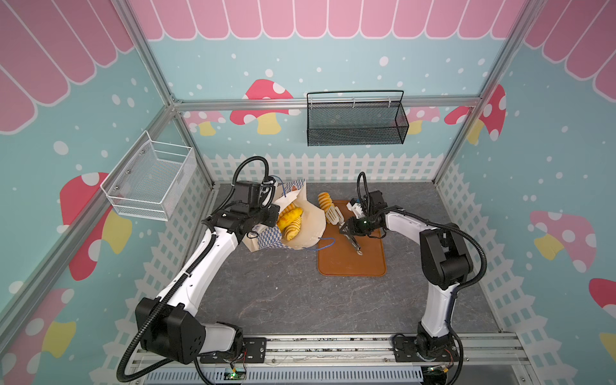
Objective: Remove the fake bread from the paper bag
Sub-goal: 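Lower the bread onto the tray and open the tongs to release it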
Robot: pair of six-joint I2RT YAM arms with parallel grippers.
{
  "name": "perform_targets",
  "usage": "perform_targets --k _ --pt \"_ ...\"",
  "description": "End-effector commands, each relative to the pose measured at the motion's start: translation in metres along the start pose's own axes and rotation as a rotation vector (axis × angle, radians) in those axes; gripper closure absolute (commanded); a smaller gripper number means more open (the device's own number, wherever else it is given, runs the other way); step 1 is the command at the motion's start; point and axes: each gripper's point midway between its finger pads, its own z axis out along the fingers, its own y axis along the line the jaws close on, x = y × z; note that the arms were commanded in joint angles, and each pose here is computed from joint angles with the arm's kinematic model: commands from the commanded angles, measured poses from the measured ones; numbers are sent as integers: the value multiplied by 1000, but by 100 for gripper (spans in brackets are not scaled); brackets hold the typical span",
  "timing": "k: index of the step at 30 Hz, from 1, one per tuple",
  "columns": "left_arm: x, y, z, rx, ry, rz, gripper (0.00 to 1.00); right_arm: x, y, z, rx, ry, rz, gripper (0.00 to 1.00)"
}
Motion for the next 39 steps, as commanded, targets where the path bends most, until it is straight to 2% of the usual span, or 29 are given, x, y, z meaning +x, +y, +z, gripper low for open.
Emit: perform_targets --k 1,16,39 --pt "10 7 -5 -26 38 2 100 -12 -2 -7 23 -24 -11 57" --pt "10 7 -8 -30 31 4 100 -20 7 -25 45 -51 -45 47" --pt "9 5 -9 -21 29 4 100 -31 25 -66 96 -128 -117 45"
